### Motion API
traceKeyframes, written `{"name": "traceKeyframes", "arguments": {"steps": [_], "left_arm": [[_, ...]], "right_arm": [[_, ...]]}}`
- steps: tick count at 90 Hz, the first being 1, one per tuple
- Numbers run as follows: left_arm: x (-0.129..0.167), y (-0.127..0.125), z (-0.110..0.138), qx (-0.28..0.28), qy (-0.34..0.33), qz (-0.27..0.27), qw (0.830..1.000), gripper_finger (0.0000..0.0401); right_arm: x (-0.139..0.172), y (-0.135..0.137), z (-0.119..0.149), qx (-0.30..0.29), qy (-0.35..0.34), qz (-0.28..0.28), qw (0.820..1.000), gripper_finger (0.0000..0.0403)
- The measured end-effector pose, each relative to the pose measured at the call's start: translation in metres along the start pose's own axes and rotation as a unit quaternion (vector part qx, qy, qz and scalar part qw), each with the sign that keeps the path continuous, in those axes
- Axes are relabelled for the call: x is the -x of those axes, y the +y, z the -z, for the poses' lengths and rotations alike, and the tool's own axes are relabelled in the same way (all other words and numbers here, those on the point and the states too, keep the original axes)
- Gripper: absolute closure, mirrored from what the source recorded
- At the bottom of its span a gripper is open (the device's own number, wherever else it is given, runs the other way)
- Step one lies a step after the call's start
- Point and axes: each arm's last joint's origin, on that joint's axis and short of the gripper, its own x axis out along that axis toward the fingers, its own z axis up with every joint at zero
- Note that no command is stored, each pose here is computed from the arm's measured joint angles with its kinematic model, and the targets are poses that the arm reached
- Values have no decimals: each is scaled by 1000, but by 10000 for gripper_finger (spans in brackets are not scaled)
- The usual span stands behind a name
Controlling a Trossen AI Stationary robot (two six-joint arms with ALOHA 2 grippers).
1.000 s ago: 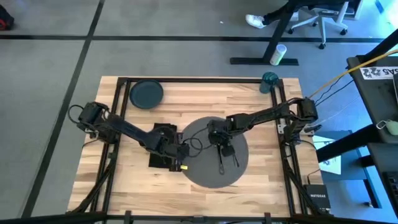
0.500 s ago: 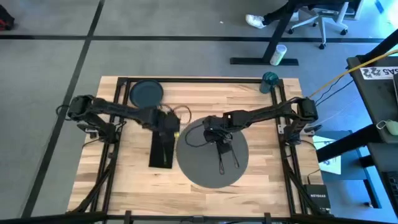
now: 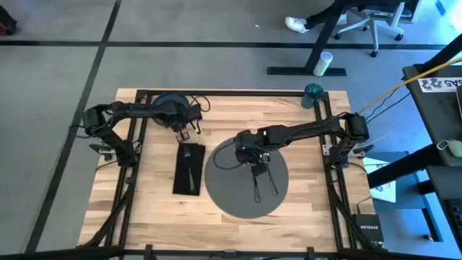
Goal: Set table place
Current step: Put the dark blue plate on the gray table mat
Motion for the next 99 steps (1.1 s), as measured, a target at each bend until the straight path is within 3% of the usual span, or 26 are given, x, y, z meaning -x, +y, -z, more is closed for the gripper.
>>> {"name": "traceKeyframes", "arguments": {"steps": [16, 29, 48, 78, 99], "left_arm": [[-13, 8, -2, 20, -25, 37, 999, 304], [-22, 11, -1, 33, -38, 34, 998, 287], [-26, 18, 0, 42, -35, 27, 998, 285], [-21, 7, 9, 25, 10, 16, 1000, 285], [-27, 18, 5, 46, -4, 4, 999, 285]], "right_arm": [[0, 0, 0, 0, 1, 0, 1000, 329], [0, 0, 0, 0, 1, 0, 1000, 329], [0, 0, 0, 1, 1, -1, 1000, 329], [0, 0, 1, 7, 2, -1, 1000, 329], [0, 0, 1, 7, 3, -1, 1000, 329]]}}
